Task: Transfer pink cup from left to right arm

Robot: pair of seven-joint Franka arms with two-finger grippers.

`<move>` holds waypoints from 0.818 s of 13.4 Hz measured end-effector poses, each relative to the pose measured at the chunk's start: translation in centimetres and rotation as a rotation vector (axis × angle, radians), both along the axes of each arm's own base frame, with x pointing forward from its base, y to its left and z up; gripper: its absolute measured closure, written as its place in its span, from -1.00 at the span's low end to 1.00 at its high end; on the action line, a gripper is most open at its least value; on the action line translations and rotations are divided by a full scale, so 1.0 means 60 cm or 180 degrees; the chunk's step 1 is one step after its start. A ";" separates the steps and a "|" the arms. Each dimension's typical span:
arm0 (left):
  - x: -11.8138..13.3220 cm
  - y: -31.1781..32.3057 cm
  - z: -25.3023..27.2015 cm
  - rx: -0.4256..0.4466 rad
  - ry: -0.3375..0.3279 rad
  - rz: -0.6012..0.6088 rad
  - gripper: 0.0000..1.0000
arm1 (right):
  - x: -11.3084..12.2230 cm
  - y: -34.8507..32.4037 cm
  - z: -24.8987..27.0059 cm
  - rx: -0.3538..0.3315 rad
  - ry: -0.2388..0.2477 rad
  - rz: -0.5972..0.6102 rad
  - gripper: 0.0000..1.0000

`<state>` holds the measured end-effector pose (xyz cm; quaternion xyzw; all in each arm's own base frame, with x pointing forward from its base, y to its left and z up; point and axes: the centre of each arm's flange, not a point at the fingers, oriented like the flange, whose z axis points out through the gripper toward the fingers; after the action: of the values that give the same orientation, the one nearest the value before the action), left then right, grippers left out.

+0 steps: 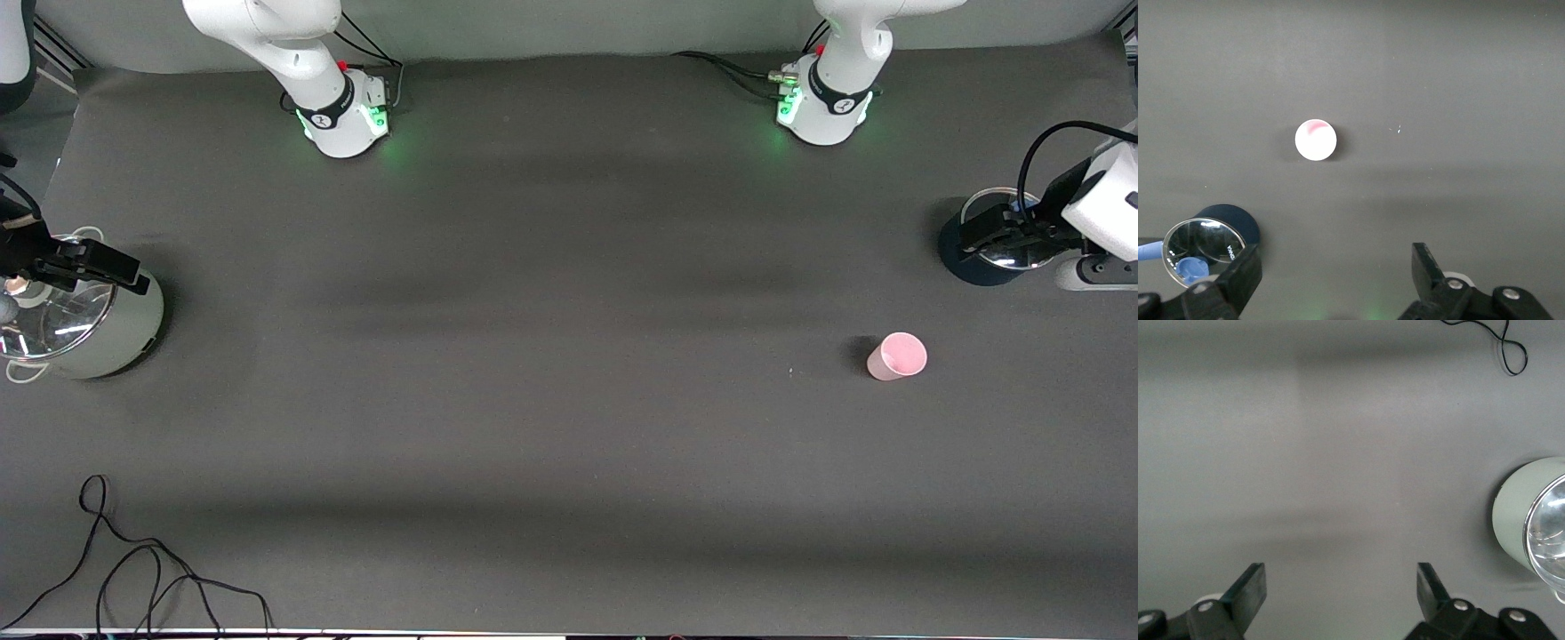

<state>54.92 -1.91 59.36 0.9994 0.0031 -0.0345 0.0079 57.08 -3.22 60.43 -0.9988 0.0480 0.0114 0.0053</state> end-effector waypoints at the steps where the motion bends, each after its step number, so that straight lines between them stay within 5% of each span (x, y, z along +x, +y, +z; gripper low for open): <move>1: 0.000 0.000 0.000 0.0000 0.0001 0.0000 -1.00 | 0.000 0.000 0.000 0.0000 0.0005 0.0000 -1.00; 11: 0.002 0.000 -0.009 -0.0001 0.0061 -0.0001 -1.00 | -0.002 0.003 0.001 0.0002 0.0036 0.0009 -1.00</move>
<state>55.04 -1.89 58.81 0.9990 0.0029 -0.0441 0.0080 56.94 -3.06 60.49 -0.9988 0.0466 0.0171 0.0053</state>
